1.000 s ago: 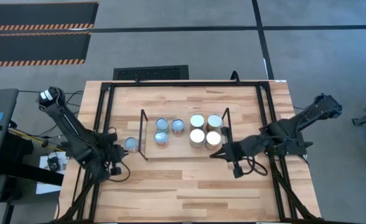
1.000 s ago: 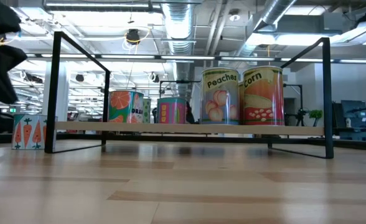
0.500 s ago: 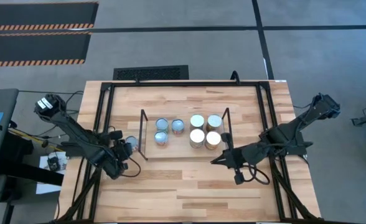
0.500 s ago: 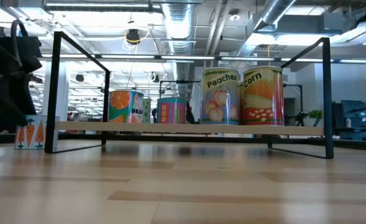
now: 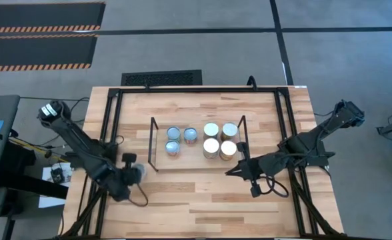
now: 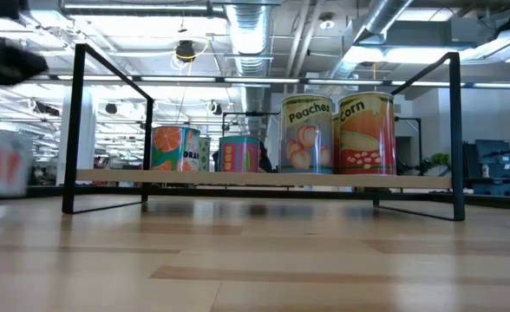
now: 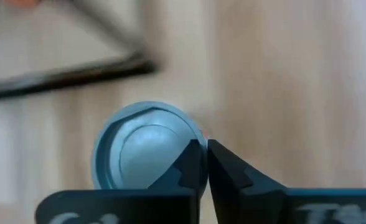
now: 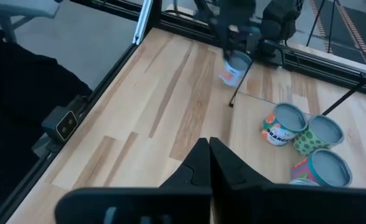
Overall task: Pick and place cans onto a shelf
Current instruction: Put the canned carrots on the shelf
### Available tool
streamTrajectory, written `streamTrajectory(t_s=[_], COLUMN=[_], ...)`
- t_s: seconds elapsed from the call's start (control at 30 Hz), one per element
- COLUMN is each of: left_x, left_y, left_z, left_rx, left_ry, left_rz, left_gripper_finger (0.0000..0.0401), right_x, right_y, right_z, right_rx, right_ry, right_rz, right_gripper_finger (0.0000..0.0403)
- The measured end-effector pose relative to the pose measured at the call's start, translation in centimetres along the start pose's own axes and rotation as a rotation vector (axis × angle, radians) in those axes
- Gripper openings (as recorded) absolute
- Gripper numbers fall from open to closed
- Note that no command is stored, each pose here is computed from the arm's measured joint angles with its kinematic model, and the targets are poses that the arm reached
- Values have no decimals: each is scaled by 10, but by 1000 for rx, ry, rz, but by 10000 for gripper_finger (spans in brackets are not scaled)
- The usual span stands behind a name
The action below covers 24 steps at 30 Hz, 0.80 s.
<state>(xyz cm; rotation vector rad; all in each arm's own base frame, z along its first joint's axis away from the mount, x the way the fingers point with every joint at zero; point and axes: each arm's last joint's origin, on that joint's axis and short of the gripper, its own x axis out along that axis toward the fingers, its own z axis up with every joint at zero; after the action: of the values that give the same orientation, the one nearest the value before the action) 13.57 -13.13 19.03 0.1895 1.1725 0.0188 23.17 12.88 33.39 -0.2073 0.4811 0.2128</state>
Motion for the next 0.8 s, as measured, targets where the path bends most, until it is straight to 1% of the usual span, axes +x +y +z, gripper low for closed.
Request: streamTrajectory(t_s=[0.13,0.2,0.27,0.33,0.4,0.47,0.57,0.67,0.8], left_x=[-31,-42,-46,-43,-36,-24,-7,10,25], left_y=[-21,-33,-44,-54,-64,-71,-77,-79,-71], left_z=[14,22,32,43,57,71,95,118,148], left_rx=[5,2,13,41,80,112,128,117,15], left_ry=[-78,-152,-240,-313,-358,-367,-359,-342,-328], left_rz=[-163,-239,-281,-278,-260,-203,-122,-65,-37], left_gripper_finger=[2,1,1,1,0,0,0,0,0], right_x=[0,0,0,0,0,0,0,0,0], right_y=[0,0,0,0,0,0,0,0,0], right_z=[-1,-1,-1,-1,0,0,0,0,0], right_rx=[2,3,7,10,10,11,13,14,16], right_ry=[6,6,7,6,4,2,-1,-3,-4], right_rz=[0,0,1,1,1,1,1,1,2], right_gripper_finger=[6,5,5,5,5,5,5,6,5])
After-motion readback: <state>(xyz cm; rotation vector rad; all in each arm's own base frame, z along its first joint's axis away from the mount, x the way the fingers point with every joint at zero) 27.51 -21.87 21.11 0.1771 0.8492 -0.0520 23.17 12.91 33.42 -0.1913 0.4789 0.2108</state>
